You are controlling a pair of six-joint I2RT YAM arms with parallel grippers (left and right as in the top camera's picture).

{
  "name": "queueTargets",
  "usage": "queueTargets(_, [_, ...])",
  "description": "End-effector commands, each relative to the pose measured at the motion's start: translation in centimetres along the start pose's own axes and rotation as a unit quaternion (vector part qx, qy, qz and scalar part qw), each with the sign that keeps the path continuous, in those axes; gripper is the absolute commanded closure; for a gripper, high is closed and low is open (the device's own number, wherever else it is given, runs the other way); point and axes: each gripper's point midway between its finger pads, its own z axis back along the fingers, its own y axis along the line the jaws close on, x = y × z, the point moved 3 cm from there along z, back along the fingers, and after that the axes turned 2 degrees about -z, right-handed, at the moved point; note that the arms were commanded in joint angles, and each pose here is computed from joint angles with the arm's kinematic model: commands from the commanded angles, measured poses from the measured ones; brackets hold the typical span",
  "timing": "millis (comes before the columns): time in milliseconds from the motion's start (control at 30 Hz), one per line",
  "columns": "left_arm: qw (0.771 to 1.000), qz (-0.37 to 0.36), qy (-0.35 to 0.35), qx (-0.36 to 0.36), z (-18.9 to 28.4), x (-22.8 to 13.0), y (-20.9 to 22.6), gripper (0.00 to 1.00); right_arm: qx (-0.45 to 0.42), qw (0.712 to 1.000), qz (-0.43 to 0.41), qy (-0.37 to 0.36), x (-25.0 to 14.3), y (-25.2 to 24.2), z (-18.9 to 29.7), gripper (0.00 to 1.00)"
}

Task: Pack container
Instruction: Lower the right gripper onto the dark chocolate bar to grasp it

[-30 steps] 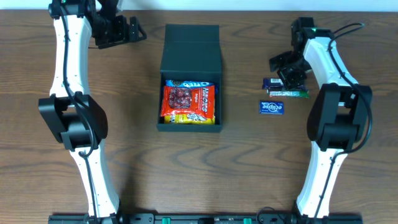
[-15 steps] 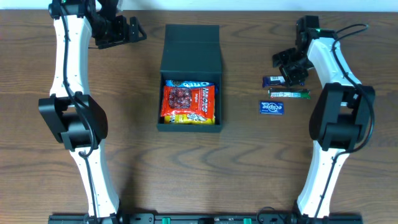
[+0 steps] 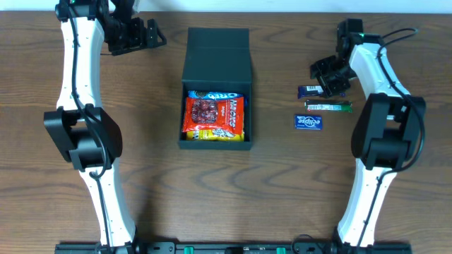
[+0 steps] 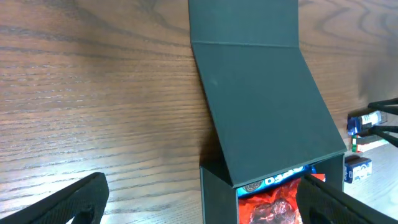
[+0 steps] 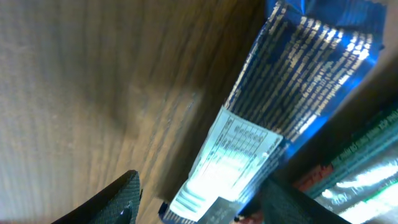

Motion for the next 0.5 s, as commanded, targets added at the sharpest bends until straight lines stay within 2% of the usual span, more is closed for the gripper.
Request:
queueTargets(0, [1.000, 0.010, 0.009, -0.003, -0.60, -0.32, 0.24, 0.02, -0.013, 1.000, -0.002, 0.006, 0.25, -0.60, -1.11, 0.39])
queueTargets(233, [1.000, 0.010, 0.009, -0.003, -0.60, -0.31, 0.24, 0.02, -0.016, 1.000, -0.005, 0.011, 0.18, -0.71, -1.61, 0.41])
queueTargets(400, [1.000, 0.010, 0.009, -0.003, -0.60, -0.31, 0.24, 0.02, -0.016, 1.000, -0.005, 0.011, 0.21, -0.72, -1.74, 0.48])
queueTargets(467, [1.000, 0.010, 0.009, -0.003, -0.60, -0.31, 0.24, 0.02, -0.017, 1.000, -0.005, 0.012, 0.21, -0.75, -1.81, 0.55])
